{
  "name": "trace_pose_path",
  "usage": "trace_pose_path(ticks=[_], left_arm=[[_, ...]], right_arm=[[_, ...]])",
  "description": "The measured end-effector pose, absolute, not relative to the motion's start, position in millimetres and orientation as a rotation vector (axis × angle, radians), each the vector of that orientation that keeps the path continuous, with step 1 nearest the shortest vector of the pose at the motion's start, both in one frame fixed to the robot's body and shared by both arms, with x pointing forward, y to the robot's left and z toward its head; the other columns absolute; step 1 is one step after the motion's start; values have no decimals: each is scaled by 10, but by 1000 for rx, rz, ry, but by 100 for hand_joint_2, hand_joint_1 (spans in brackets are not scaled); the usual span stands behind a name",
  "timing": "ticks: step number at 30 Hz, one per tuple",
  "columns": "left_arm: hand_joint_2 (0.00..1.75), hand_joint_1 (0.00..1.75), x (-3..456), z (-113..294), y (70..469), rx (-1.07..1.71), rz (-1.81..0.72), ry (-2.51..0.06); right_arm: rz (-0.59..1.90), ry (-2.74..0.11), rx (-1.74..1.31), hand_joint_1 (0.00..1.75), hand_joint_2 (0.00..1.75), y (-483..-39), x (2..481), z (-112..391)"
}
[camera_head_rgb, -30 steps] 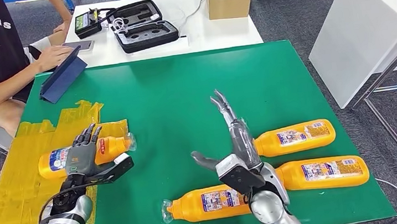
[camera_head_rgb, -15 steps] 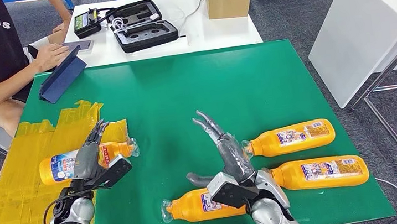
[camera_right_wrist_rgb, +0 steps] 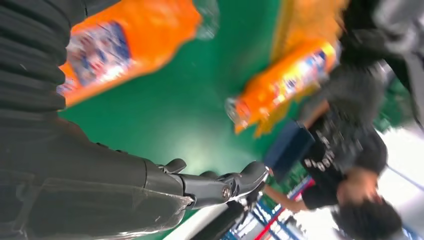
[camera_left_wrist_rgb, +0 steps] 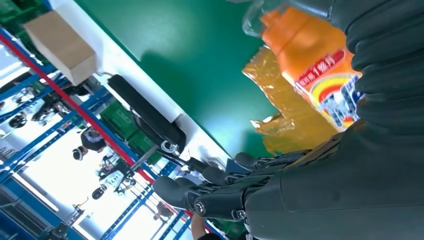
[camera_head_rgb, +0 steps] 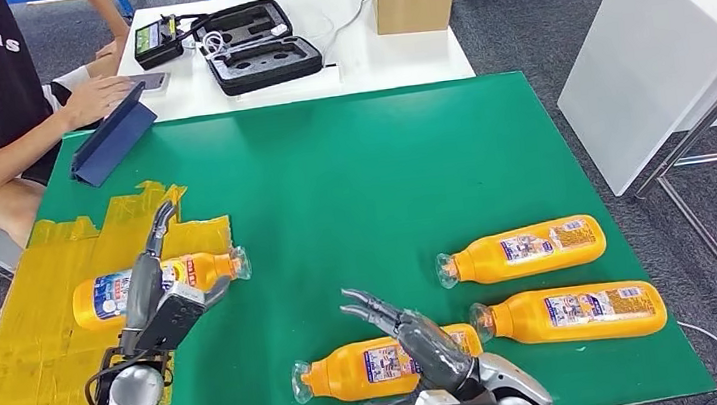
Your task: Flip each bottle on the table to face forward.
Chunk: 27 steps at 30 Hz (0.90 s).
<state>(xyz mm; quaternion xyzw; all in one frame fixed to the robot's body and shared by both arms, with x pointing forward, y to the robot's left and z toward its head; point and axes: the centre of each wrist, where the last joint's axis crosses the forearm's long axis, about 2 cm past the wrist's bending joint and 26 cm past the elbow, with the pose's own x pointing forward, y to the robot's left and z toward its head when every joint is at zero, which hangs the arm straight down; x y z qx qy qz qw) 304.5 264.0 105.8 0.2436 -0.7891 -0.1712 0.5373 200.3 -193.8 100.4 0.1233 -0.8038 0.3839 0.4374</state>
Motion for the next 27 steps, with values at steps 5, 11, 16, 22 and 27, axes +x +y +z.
trace_pose_path(ticks=[5, 11, 16, 22, 27], left_arm=[[175, 0, 3018, 1062, 2599, 563, -382, -1886], [175, 0, 2956, 1067, 2567, 552, -361, -1893], [175, 0, 2925, 1073, 2549, 549, -351, -1898], [175, 0, 2890, 1076, 2522, 544, -340, -1899], [175, 0, 2823, 1065, 2503, 540, -316, -1889]], right_arm=[[1048, -1955, 235, 0, 175, -2028, 1878, 934], [1124, -1892, 102, 0, 175, -2102, 1793, 875], [1176, -1861, 22, 0, 175, -2116, 1766, 860], [1228, -1819, -104, 0, 175, -2104, 1746, 852], [1282, -1766, -242, 0, 175, -2059, 1762, 846]])
